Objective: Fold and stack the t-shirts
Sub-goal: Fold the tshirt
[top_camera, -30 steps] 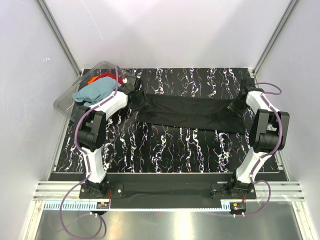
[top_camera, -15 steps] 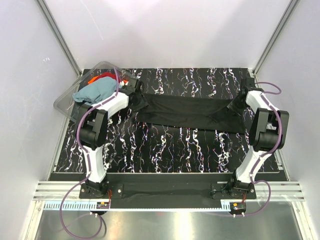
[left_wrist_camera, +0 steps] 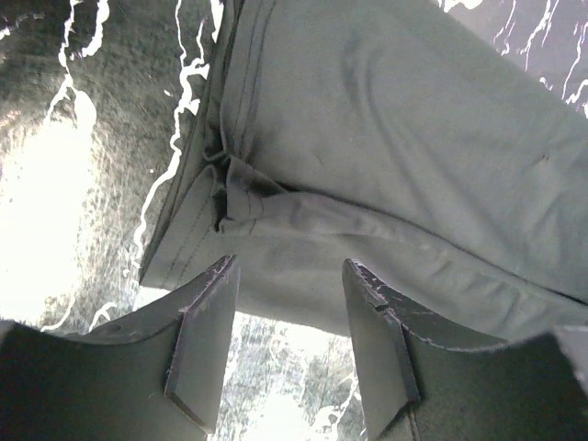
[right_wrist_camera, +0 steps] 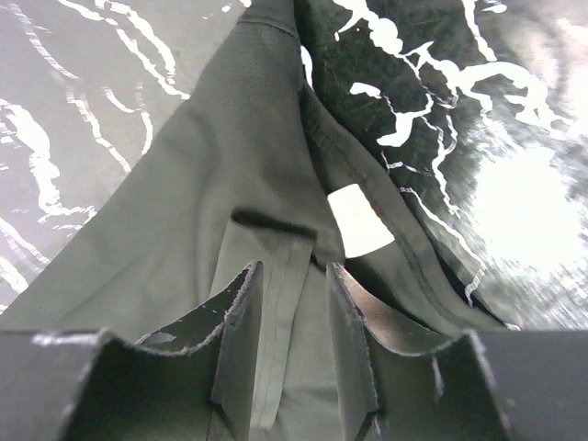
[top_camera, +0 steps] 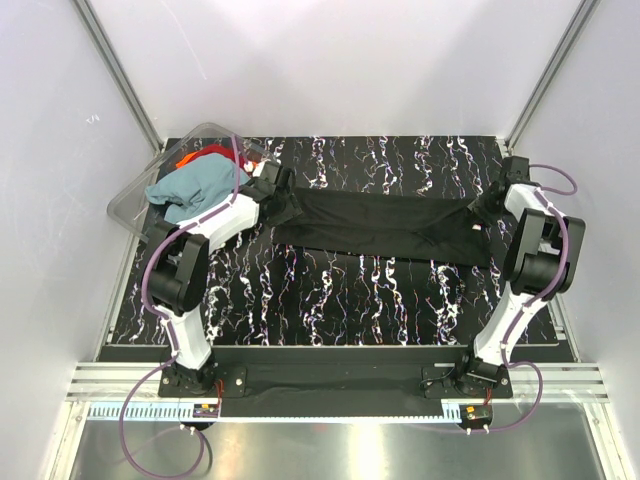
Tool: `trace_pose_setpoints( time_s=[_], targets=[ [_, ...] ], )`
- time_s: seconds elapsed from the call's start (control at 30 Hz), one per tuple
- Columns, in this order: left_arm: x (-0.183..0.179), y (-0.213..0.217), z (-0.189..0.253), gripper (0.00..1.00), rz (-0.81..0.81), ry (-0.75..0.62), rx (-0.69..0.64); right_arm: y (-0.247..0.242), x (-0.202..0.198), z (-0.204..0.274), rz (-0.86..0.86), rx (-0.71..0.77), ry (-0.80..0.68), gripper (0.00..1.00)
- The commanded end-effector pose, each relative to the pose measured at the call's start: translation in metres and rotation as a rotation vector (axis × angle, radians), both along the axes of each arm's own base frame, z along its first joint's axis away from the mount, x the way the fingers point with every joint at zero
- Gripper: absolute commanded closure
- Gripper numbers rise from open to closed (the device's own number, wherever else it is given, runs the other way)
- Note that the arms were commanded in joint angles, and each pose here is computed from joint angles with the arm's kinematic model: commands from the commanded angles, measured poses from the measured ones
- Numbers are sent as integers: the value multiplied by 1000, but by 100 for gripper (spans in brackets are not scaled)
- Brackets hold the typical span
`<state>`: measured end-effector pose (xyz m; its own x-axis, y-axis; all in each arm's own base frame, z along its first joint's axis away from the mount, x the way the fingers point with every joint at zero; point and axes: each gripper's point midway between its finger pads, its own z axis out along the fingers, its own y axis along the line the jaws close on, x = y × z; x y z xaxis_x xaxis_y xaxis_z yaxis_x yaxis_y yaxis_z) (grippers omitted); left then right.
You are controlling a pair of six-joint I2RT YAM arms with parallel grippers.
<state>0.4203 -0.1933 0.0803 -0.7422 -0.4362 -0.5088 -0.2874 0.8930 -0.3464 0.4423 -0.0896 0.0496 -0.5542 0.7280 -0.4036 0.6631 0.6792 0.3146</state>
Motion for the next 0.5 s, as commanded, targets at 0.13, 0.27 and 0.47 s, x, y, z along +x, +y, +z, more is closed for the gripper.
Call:
trace_pose_setpoints(
  time_s=[0.13,0.27,0.47],
  targets=[
    [13,2,10,48,22,-77,-8,0,21,-13,-6,9,-22,60],
    [13,6,4,48,39,-78,-3,-2,25,-17,-9,4,-30,62],
    [13,5,-8,49,67,-52,-8,-5,21,-19,-20,-17,-18,84]
  ],
)
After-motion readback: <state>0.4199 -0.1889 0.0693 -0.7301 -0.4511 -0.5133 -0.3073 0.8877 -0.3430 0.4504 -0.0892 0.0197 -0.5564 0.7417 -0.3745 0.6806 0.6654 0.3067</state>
